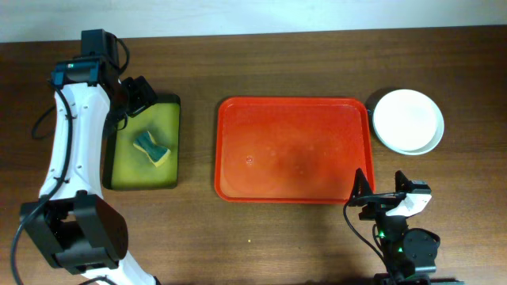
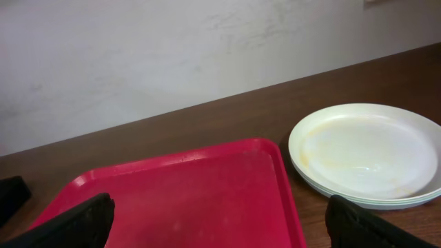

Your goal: Clean dirty plates on tray and stack at the side

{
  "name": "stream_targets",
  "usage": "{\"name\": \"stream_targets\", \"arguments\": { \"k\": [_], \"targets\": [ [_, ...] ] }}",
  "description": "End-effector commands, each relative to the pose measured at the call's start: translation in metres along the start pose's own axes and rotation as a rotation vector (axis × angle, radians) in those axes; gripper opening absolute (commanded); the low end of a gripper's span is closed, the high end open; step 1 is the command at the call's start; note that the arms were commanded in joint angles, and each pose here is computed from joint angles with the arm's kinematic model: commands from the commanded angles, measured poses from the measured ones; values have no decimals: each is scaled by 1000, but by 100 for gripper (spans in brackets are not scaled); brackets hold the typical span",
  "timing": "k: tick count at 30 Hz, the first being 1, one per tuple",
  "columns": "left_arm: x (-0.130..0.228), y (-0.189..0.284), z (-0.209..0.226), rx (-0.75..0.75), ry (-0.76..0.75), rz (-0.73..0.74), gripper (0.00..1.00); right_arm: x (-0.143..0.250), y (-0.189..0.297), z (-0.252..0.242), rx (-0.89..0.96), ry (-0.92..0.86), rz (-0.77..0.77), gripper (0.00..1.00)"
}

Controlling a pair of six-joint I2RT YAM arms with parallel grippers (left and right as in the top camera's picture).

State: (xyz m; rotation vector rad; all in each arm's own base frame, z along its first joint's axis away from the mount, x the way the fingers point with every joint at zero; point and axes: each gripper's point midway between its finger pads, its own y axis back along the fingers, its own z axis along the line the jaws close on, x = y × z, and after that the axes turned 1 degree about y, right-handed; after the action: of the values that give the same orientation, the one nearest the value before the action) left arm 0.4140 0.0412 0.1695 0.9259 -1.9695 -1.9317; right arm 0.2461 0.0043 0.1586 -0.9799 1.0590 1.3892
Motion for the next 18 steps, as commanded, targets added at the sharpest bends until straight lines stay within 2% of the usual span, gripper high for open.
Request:
{"name": "stream_targets", "arguments": {
  "k": [1, 6, 8, 11, 14, 16, 18],
  "targets": [
    [0, 1, -1, 6, -1, 2, 99, 1, 0, -5, 20, 5, -5, 99],
    [1, 28, 0, 22, -8, -51, 99, 1, 0, -5, 21, 5, -5, 99],
    [3, 57, -3, 57, -53, -177, 99, 1, 0, -5, 21, 5, -5, 99],
    [15, 88, -4, 160, -207, -375, 99, 1, 0, -5, 21, 5, -5, 99],
    [56, 108, 5, 321, -344, -560, 99, 1, 0, -5, 21, 5, -5, 99],
    [94, 131, -1, 497, -544, -767, 99, 1, 0, -5, 21, 5, -5, 99],
    [118, 141, 17, 516, -575, -902, 99, 1, 0, -5, 21, 5, -5, 99]
  ]
}}
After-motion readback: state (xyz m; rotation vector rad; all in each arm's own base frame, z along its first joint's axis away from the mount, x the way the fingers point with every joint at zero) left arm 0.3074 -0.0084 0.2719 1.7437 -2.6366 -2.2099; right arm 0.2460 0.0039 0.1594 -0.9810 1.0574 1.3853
